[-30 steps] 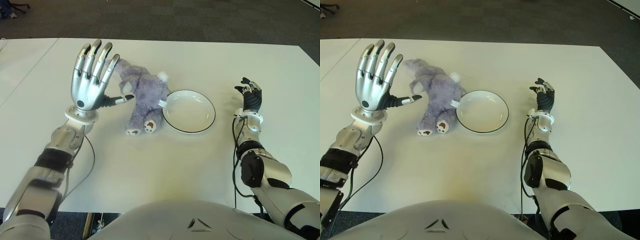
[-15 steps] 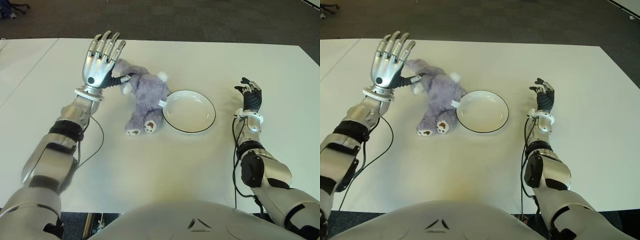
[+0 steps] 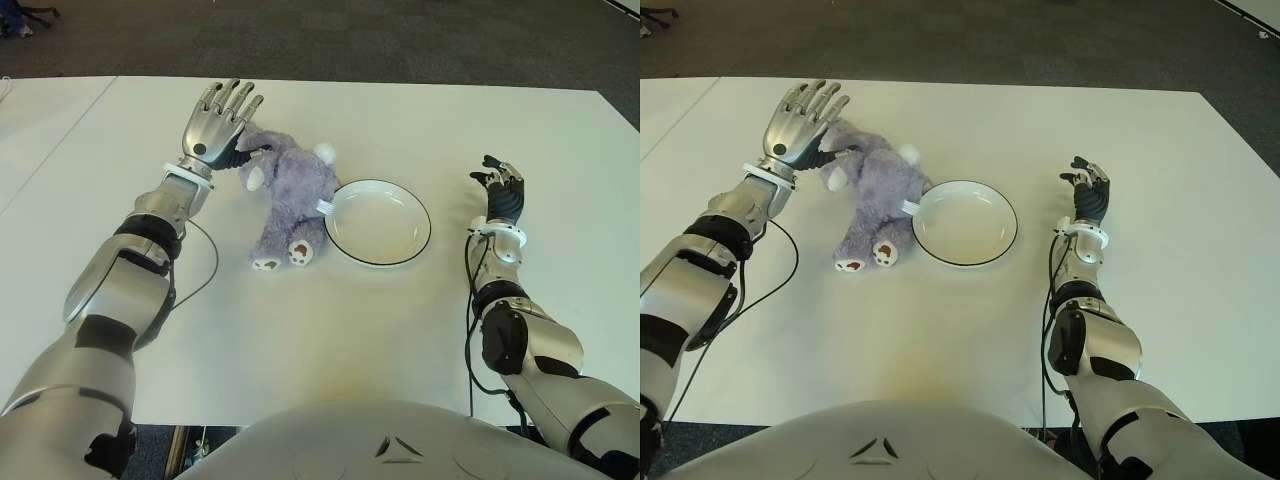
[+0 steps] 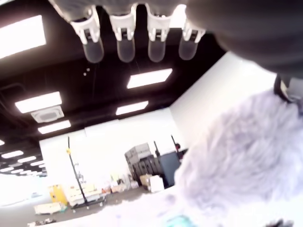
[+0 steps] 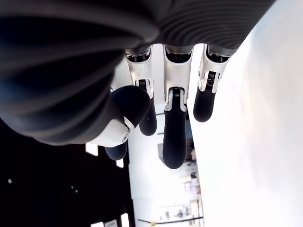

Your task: Put the doll into the plate.

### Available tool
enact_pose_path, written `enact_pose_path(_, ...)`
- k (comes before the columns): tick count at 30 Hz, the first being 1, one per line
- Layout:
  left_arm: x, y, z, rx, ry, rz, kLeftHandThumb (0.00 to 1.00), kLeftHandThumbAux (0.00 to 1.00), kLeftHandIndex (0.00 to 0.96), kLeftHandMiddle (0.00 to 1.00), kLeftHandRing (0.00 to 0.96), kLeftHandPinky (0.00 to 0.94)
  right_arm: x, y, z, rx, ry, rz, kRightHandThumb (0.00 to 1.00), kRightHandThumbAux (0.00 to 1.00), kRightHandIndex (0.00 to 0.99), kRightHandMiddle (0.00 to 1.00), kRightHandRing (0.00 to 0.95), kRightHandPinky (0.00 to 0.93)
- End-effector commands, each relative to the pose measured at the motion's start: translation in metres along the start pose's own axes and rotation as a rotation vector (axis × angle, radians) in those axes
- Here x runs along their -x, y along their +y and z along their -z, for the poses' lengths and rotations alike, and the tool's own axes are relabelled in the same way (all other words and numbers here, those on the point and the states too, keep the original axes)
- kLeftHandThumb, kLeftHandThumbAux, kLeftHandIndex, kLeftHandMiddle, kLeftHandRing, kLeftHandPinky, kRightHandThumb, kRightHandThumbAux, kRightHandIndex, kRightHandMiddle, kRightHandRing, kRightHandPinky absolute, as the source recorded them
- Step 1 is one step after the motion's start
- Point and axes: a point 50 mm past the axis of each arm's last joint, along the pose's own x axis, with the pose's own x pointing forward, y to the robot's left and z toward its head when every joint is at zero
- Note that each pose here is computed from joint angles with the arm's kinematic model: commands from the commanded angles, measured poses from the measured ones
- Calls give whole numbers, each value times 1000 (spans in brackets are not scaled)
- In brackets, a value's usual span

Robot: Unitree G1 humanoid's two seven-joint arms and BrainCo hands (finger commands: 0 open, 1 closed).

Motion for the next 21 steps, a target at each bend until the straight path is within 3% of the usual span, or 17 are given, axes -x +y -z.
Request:
enact_pose_path(1, -2, -7, -1, -48, -44, 150, 243, 200, 0, 0, 0, 0, 86, -14, 98, 16, 455, 75, 945, 678, 424, 244, 459, 182)
enact_pose_path(10, 9, -12, 16, -107, -71, 287, 236, 212, 0, 0, 0, 0, 88, -14, 99, 9, 452, 84, 946, 678, 424, 262, 459, 205)
enact_pose_path(11, 10, -12, 18, -110, -77, 298, 254, 205, 0, 0, 0, 0, 88, -14, 99, 8, 454, 81, 946, 678, 424, 258, 459, 278)
enact_pose_path(13, 12, -12, 20, -113, -87, 310, 269, 197, 0, 0, 0, 0, 89, -13, 99, 10, 456, 78, 946, 679, 424, 255, 459, 302)
enact_pose_path(21, 24, -12, 28, -133, -170, 345, 276, 201, 0, 0, 0, 0, 89, -14, 99, 36, 450, 78, 945, 679, 423, 243, 459, 263)
